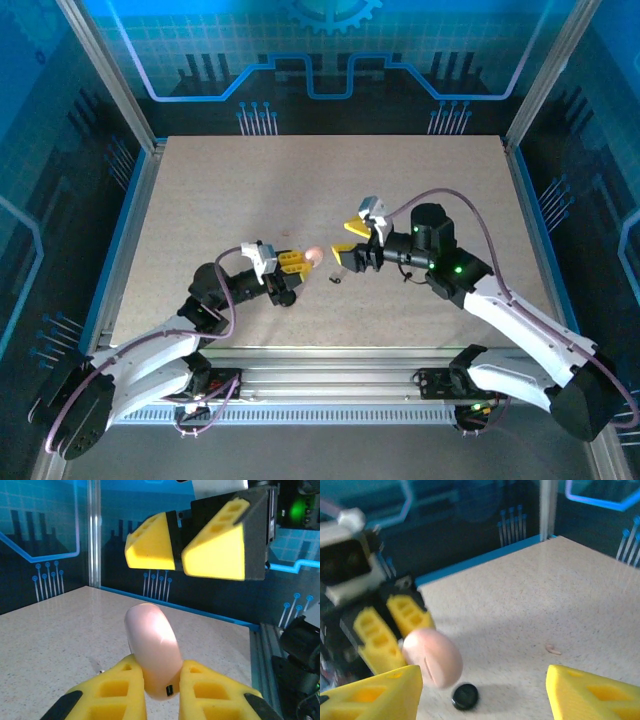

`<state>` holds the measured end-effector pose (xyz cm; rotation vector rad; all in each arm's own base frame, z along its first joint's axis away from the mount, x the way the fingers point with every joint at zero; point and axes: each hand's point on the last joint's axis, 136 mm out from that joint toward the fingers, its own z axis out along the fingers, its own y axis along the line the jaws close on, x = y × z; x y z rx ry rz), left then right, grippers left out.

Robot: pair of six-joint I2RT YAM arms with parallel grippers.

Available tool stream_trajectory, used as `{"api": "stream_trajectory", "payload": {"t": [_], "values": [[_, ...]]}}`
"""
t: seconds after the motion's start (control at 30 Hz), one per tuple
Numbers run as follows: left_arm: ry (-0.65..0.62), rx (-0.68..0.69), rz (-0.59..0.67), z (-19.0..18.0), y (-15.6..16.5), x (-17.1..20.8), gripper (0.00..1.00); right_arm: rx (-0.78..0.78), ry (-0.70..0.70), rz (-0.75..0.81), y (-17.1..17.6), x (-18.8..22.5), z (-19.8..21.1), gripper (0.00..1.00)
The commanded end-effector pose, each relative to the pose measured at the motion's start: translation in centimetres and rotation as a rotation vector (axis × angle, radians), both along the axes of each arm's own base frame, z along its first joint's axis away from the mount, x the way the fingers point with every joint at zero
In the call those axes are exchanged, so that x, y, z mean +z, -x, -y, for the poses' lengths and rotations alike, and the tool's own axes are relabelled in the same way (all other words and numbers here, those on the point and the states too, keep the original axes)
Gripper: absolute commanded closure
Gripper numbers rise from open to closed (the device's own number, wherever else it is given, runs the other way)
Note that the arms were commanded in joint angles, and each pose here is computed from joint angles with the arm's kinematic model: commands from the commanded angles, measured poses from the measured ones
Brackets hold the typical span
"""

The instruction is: Insert wireless bluetooth earbuds into charging case

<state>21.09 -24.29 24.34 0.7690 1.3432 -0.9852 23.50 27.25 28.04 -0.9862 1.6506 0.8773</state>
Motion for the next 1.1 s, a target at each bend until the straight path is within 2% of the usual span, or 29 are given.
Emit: {"api": "stream_trajectory", "payload": {"t": [0.0,0.07,0.2,0.47,0.73,1.07], "values": [[-0.004,-0.091,0.090,0.8,1.4,2.0,0.88,0.302,0.139,0.226,4.0,-1.8,0.0,0.33],[-0.011,-0.126,0.104,1.1,1.9,2.2,0.88,0.364,0.190,0.273,4.6,-3.0,0.2,0.33],[-0.015,-0.166,0.113,1.5,2.3,2.7,0.88,0.429,0.229,0.248,4.3,-3.2,-0.3,0.36],[-0.005,-0.179,0.127,1.5,2.5,3.1,0.88,0.578,0.159,0.229,5.2,-2.2,-1.7,0.44],[-0.002,-0.189,0.132,1.5,2.7,3.2,0.88,0.666,0.110,0.175,5.5,-1.1,-2.7,0.56],[-0.015,-0.176,0.147,1.4,2.7,3.0,0.86,0.715,0.109,0.154,5.7,-0.4,-2.8,0.86]]}}
